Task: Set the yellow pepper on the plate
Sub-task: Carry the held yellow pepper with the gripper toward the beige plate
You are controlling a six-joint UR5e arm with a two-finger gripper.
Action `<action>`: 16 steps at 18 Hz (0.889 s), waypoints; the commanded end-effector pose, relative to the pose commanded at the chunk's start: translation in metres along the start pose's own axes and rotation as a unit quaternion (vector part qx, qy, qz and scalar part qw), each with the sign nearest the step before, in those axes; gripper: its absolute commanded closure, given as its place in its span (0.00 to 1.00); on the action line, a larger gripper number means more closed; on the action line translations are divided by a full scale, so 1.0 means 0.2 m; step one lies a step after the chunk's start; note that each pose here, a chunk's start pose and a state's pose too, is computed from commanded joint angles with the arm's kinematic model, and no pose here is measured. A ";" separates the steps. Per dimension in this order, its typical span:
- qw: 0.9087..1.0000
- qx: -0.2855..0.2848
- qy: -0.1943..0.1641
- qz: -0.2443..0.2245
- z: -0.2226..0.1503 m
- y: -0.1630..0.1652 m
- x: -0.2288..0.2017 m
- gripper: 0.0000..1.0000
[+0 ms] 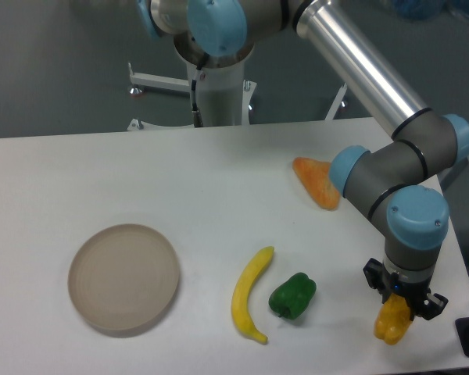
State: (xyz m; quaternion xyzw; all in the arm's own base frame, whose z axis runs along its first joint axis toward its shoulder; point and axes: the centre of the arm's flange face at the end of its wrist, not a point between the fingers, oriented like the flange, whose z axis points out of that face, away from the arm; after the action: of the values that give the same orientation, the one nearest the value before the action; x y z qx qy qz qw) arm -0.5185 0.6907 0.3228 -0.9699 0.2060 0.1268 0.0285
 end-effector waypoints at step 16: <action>0.997 -0.005 0.063 -0.037 -0.54 -0.37 0.69 0.61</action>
State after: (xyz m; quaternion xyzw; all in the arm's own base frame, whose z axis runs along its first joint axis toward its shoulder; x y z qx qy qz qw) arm -0.3410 0.6933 0.3922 -0.9831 0.1703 0.0652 0.0156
